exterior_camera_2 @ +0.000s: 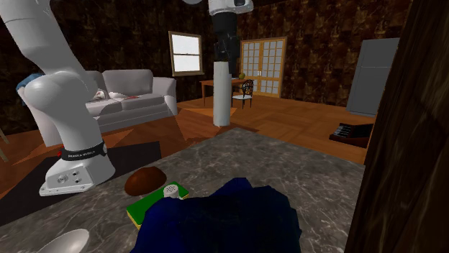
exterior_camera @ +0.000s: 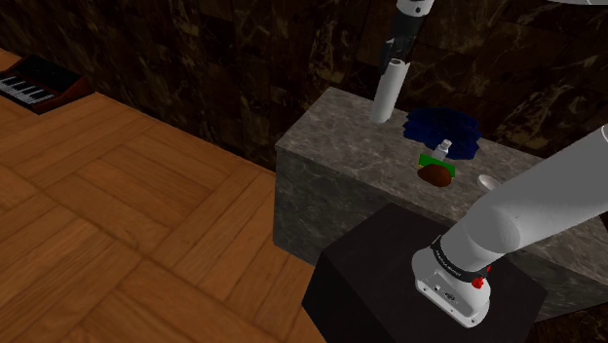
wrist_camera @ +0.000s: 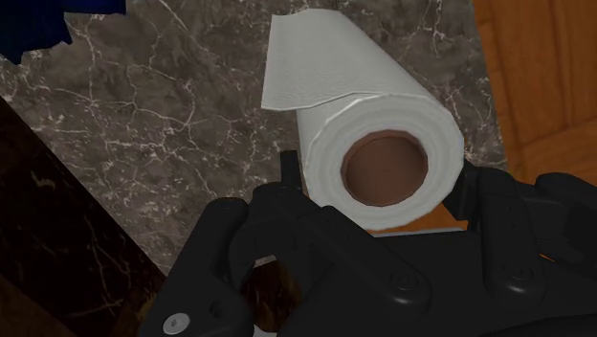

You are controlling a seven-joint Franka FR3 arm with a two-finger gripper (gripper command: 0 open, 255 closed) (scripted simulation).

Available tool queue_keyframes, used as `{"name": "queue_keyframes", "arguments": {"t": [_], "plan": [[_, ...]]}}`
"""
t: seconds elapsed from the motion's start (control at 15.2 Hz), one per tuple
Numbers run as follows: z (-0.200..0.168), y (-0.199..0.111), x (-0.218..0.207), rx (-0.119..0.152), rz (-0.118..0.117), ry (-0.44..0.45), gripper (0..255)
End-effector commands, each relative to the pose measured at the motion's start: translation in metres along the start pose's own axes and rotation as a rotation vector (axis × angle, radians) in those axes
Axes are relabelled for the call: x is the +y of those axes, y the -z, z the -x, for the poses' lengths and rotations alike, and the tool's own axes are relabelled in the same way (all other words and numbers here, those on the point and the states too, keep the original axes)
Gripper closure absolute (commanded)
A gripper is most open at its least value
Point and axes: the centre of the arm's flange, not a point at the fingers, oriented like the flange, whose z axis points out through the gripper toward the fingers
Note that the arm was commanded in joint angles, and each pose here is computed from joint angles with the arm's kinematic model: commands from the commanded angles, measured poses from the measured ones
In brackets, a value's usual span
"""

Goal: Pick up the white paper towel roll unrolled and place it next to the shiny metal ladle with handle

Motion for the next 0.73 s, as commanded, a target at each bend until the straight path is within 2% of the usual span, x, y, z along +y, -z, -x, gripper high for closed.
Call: {"name": "queue_keyframes", "arguments": {"t": [0.0,0.66], "plan": [[0.025,0.007,0.002,0.0,0.0,0.001,255],[0.15,0.044,0.017,0.0,0.0,0.001,255]]}}
